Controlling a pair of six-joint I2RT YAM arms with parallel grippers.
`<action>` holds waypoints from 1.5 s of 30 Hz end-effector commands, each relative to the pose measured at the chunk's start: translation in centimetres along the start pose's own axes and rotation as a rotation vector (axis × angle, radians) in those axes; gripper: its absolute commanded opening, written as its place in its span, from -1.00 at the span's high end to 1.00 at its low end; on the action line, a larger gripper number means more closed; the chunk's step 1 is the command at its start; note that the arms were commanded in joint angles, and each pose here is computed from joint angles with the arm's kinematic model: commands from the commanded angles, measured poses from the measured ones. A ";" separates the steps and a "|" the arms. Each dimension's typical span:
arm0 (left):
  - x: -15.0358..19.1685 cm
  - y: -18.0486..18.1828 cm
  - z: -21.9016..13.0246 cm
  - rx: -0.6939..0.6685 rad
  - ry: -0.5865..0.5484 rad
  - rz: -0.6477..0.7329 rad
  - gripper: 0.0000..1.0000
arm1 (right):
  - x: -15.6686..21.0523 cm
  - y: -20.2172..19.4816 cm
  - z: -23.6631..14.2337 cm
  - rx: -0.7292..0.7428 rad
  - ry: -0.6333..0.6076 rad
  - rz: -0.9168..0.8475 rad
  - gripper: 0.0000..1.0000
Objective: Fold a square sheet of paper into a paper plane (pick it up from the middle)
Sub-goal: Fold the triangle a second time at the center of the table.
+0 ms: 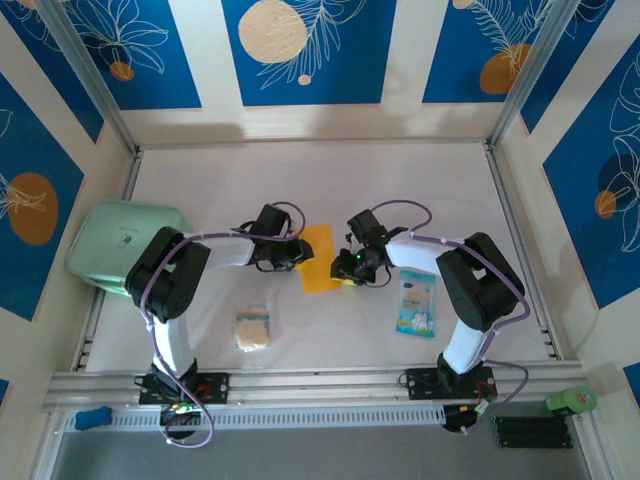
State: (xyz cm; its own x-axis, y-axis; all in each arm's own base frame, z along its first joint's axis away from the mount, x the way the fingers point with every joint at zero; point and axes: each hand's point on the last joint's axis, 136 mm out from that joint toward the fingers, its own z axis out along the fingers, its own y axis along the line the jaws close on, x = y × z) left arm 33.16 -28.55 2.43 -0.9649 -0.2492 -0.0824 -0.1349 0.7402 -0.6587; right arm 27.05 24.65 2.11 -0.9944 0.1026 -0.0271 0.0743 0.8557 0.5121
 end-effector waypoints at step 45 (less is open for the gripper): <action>2.1 5.1 1.6 -0.166 0.062 -0.088 0.43 | 1.0 2.5 -1.4 -0.185 0.051 0.048 0.50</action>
State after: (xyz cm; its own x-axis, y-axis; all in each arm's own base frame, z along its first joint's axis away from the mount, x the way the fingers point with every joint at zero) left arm 33.17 -28.52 2.23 -0.9610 -0.2690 -0.0635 -0.1626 0.7361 -0.6570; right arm 26.68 25.63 4.68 -0.9947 0.1001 -0.0233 0.0649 0.7879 0.6124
